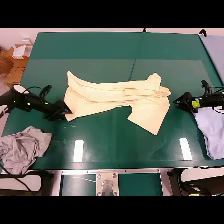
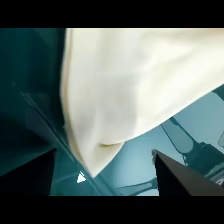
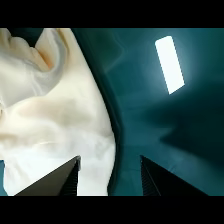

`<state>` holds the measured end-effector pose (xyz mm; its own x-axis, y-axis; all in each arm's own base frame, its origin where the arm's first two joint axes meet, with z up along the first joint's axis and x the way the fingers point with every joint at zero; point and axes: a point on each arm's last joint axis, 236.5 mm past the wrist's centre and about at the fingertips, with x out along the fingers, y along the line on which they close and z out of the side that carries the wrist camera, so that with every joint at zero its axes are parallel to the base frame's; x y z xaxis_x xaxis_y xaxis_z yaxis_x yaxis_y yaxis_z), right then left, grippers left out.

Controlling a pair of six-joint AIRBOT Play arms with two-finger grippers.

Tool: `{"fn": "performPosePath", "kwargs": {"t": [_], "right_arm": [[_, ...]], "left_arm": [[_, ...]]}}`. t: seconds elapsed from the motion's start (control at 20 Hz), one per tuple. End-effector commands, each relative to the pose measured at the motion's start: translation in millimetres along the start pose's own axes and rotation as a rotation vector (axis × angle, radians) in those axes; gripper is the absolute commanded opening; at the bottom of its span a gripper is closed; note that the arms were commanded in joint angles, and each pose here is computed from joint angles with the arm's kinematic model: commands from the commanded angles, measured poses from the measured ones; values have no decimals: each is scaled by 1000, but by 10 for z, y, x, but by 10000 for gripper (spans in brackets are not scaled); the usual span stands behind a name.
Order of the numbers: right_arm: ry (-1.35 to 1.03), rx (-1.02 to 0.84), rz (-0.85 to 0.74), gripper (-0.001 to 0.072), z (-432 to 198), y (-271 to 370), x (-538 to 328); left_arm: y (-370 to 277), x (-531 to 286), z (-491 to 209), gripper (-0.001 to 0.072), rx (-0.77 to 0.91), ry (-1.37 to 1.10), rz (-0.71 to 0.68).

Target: Fold the shirts.

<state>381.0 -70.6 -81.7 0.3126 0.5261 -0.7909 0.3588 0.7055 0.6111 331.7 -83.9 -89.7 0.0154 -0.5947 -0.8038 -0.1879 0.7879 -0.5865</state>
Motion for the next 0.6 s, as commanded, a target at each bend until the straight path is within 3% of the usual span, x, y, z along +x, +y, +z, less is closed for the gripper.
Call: {"fn": "performPosePath", "kwargs": {"t": [0.0, 0.1, 0.15, 0.25, 0.35, 0.55], "right_arm": [[9, -17, -23, 439, -26, 3, 202], [48, -29, -21, 411, -93, 63, 383], [72, -38, -17, 373, -143, 109, 470], [75, -66, -21, 332, -146, 200, 557], [58, -97, 4, 32, -58, 390, 550], [-38, -226, 110, 17, 252, 1124, -1]], "left_arm": [[6, 209, 162, 453, 21, -91, 67], [-64, 254, 131, 209, 46, -79, 64], [-101, 264, 100, 21, 62, -66, 54], [-212, 245, 91, 24, 77, -58, 14], [-328, 152, 147, 24, 103, -60, -2], [-872, -388, 345, 23, 247, -93, -50]]}}
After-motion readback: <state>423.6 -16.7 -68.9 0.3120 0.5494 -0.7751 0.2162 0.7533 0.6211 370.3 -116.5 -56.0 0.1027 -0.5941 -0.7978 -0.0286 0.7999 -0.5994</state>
